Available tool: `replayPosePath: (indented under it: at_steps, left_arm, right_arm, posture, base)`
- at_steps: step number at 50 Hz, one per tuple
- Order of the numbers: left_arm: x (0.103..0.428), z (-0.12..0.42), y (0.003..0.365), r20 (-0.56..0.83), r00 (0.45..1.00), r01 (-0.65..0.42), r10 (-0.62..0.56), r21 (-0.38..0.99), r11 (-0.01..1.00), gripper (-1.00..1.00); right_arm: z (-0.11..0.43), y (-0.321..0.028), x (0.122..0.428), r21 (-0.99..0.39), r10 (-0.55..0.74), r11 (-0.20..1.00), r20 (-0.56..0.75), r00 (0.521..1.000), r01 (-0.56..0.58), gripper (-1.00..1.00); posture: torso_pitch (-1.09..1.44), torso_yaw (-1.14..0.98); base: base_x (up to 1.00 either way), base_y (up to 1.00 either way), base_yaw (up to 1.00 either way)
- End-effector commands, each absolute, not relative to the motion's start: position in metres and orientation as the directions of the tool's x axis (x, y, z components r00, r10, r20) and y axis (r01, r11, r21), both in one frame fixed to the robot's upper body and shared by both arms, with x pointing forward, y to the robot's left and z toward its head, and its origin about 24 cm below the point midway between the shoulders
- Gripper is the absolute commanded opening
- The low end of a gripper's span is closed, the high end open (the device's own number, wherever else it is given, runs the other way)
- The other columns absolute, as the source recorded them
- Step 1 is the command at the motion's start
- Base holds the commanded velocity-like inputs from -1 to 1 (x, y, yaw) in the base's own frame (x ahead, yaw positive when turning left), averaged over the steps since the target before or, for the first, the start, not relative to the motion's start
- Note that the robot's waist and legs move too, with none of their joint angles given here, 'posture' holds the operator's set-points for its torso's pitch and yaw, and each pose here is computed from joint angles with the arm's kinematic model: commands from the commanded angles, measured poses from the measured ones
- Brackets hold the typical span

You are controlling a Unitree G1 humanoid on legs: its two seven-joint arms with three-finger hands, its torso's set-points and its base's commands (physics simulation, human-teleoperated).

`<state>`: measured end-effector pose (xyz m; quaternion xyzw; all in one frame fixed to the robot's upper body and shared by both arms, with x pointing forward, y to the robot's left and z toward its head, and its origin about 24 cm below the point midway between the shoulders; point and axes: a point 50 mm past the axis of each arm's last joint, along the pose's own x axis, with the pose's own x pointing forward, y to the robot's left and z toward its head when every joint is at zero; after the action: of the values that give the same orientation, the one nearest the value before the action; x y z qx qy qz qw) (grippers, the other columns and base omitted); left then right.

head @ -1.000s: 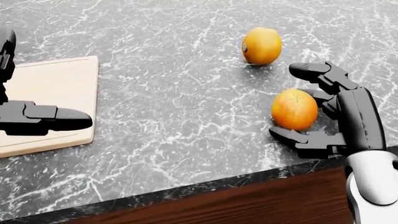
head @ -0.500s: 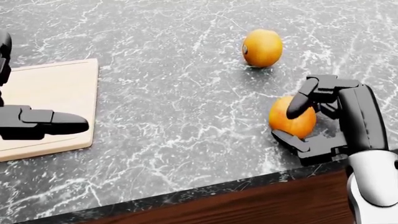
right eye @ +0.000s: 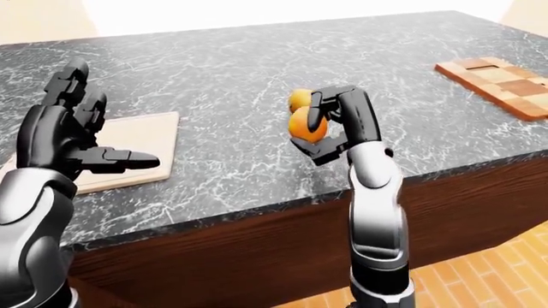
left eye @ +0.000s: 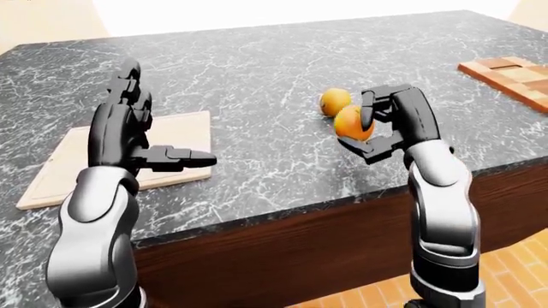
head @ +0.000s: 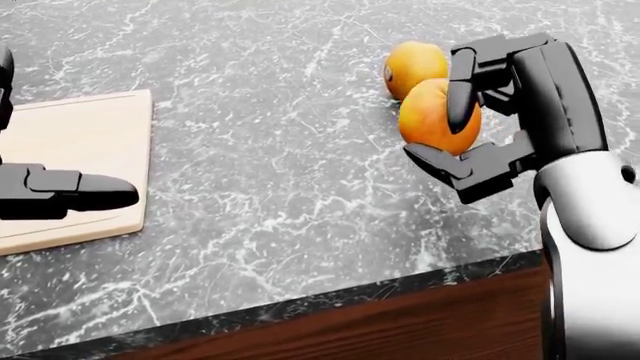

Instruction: Place the tangerine and the orange on separate cutting boards.

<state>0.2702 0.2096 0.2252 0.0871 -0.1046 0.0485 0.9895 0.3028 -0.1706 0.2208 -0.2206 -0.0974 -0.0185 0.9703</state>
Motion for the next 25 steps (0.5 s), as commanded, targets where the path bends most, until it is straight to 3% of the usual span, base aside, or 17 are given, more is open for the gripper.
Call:
replayPosePath:
  at_steps: [1, 10, 25]
  left_arm:
    - [0.266, 0.243, 0.209, 0.306, 0.949, -0.133, 0.071, 0.186, 0.974, 1.0]
    - [0.264, 0.245, 0.205, 0.306, 0.95, -0.117, 0.058, 0.179, 0.977, 1.0]
    - [0.267, 0.337, 0.186, 0.431, 0.901, -0.07, -0.048, 0.254, 0.965, 1.0]
  right_arm:
    - [0.245, -0.163, 0.303, -0.433, 0.038, 0.897, 0.284, 0.958, 0.092, -1.0]
    - [0.284, -0.133, 0.332, -0.439, 0.129, 0.898, 0.334, 0.934, 0.033, -1.0]
    - [0.292, -0.106, 0.346, -0.443, 0.204, 0.896, 0.346, 0.916, -0.032, -1.0]
  posture:
    - [0.0, 0.0]
    - [0.0, 0.0]
    - [0.0, 0.0]
  base:
    - [0.0, 0.0, 0.0]
    - [0.0, 0.0, 0.0]
    - [0.0, 0.0, 0.0]
